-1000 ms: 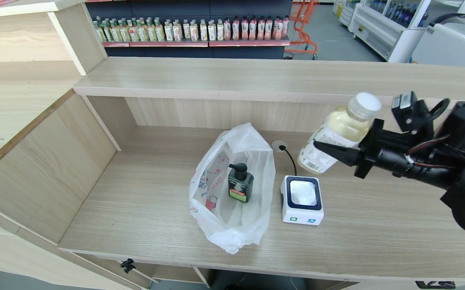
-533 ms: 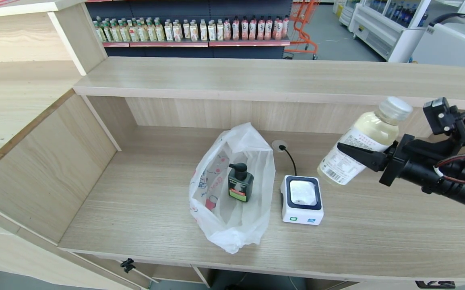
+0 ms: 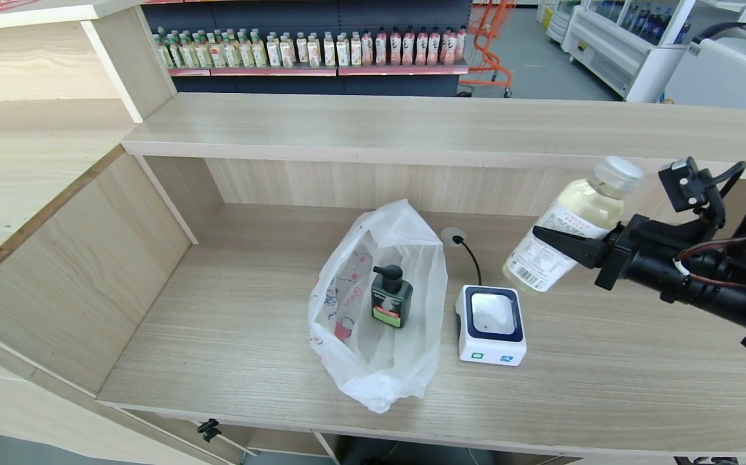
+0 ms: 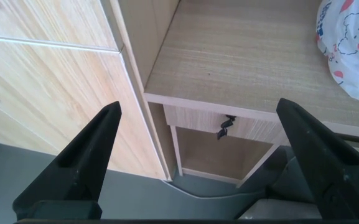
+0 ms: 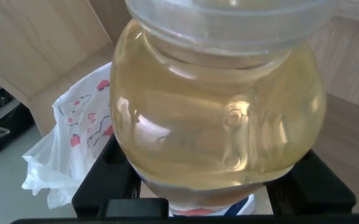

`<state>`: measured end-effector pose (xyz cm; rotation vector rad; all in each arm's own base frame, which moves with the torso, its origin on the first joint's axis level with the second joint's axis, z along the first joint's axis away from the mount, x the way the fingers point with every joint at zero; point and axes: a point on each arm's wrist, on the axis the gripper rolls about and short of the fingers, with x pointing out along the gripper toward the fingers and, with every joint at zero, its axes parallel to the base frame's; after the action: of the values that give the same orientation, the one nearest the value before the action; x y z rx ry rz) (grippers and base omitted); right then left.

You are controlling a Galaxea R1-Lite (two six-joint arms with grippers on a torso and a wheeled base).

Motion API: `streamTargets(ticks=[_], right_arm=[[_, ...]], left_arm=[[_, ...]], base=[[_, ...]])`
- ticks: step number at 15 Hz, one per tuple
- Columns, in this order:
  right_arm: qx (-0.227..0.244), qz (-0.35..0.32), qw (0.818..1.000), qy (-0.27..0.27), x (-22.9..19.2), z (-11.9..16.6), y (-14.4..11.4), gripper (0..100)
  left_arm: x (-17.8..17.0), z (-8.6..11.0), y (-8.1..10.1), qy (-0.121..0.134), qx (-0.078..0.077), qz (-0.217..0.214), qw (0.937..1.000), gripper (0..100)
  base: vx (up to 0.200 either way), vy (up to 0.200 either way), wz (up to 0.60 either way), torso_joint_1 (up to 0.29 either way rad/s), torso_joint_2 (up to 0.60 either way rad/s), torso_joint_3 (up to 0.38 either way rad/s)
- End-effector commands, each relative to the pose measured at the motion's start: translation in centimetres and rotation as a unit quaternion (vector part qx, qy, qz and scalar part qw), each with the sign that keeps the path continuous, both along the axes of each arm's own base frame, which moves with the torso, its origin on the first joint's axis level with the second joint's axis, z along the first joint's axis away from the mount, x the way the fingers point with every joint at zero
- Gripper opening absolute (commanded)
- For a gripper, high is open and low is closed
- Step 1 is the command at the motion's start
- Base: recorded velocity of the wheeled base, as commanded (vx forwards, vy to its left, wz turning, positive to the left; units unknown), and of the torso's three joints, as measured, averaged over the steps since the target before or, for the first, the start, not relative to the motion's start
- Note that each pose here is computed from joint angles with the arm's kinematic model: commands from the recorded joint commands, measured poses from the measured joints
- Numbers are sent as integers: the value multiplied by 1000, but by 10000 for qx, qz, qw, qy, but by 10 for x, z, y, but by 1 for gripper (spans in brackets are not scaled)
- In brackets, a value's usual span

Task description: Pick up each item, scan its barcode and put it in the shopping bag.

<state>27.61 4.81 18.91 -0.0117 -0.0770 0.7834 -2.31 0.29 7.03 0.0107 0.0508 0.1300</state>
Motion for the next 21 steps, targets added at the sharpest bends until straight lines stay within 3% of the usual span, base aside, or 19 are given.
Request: streamTargets(ticks=[1, 3, 5, 7, 17, 21], right_arm=[[-7, 72, 9999, 85, 21, -8, 7, 0], [51, -1, 9999, 153, 42, -13, 22, 0], [338, 47, 9988, 337, 53, -12, 43, 0], [321, 104, 9982, 505, 55, -11, 55, 0], [226, -95, 9966, 789, 71, -37, 67, 0], [-59, -90, 9982, 598, 86, -54, 73, 0]], left_arm=[[0, 0, 0, 1, 1, -7, 10000, 100], [0, 0, 0, 0, -6, -6, 10000, 100], [0, 0, 0, -2, -22, -6, 10000, 100], [0, 0, 0, -3, -29, -5, 10000, 100], [0, 0, 0, -1, -14, -6, 10000, 100], [0, 0, 0, -1, -14, -6, 10000, 100]], base=[[0, 0, 0, 0, 0, 0], [0, 0, 0, 0, 0, 0], [0, 200, 0, 2, 0, 0], [0, 200, 0, 0, 2, 9], [0, 20, 0, 1, 0, 0], [0, 0, 0, 0, 0, 0]])
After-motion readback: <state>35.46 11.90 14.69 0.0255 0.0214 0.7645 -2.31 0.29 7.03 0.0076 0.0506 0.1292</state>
